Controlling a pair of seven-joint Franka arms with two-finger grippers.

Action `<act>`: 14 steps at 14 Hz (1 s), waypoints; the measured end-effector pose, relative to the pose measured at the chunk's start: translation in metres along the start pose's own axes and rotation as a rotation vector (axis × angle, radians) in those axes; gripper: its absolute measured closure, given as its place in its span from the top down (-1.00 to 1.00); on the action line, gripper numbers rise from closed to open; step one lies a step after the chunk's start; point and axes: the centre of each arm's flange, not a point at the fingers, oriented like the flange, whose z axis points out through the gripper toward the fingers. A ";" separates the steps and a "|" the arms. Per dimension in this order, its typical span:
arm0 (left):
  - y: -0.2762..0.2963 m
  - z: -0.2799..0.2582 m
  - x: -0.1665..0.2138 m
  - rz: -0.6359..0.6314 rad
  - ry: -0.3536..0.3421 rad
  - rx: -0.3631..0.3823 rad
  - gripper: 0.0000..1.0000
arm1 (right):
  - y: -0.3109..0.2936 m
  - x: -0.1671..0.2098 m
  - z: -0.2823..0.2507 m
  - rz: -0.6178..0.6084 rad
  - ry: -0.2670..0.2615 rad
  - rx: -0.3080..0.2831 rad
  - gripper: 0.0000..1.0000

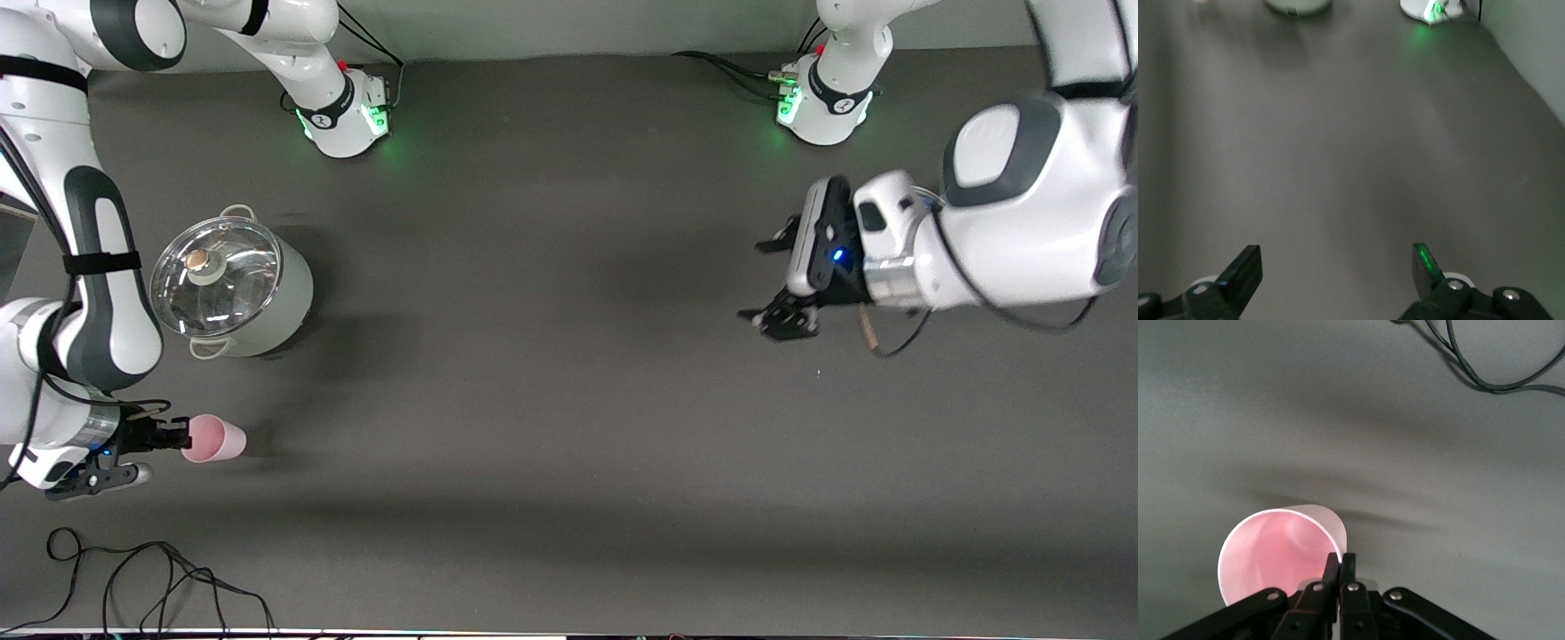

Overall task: Transfer pink cup from left to right arm
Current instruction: 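Lower the cup with the right gripper while the left gripper withdraws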

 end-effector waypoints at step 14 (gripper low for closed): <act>0.078 -0.078 0.038 -1.105 -0.470 0.129 1.00 | 0.003 0.003 0.024 0.000 0.016 -0.004 -0.07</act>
